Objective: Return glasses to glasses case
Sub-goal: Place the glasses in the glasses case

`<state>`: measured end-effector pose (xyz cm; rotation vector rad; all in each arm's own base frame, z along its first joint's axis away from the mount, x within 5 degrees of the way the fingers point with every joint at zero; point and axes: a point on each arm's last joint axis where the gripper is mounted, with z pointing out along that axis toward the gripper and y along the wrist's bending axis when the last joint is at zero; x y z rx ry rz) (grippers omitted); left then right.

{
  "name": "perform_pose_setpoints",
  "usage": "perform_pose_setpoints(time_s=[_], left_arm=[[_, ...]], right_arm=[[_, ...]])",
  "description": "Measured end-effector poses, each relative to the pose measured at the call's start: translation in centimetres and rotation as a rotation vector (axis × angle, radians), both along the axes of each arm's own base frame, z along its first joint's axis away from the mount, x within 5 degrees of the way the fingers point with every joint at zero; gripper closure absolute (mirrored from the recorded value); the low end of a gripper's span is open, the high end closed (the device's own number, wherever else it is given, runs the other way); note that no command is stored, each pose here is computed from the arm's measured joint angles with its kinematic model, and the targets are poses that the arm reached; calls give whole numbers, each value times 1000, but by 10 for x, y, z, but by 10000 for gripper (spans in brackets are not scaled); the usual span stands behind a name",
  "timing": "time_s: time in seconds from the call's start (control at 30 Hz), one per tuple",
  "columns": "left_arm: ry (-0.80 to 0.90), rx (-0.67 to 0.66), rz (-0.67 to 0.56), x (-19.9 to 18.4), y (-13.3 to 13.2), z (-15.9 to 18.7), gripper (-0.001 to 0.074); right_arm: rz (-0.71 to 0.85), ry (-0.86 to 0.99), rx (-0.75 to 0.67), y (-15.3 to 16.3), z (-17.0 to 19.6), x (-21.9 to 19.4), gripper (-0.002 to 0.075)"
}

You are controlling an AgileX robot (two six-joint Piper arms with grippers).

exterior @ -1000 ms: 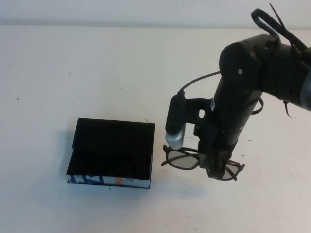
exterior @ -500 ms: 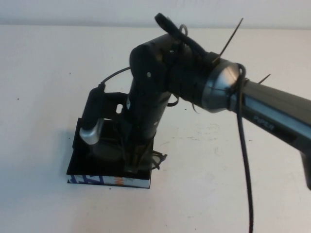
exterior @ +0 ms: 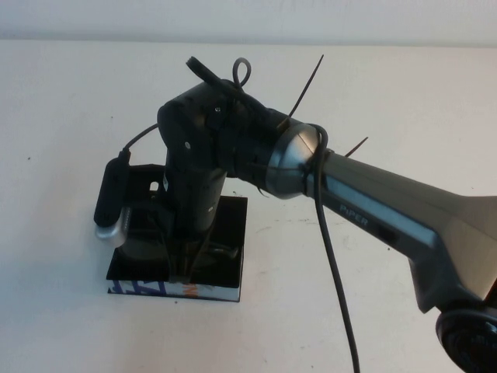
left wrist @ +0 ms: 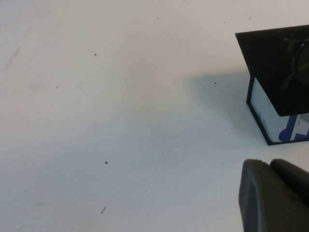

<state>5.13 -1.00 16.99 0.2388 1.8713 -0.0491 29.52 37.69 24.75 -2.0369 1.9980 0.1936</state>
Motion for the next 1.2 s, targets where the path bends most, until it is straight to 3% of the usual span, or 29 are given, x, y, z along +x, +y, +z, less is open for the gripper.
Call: perform_pose_setpoints(time_s=[0.47, 1.2], left_arm=[[0, 0, 0, 0, 0, 0, 738], [0, 0, 0, 0, 0, 0, 738]], right_arm=[[4, 8, -44, 4, -20, 4, 711], [44, -40, -81, 11, -21, -5, 711]])
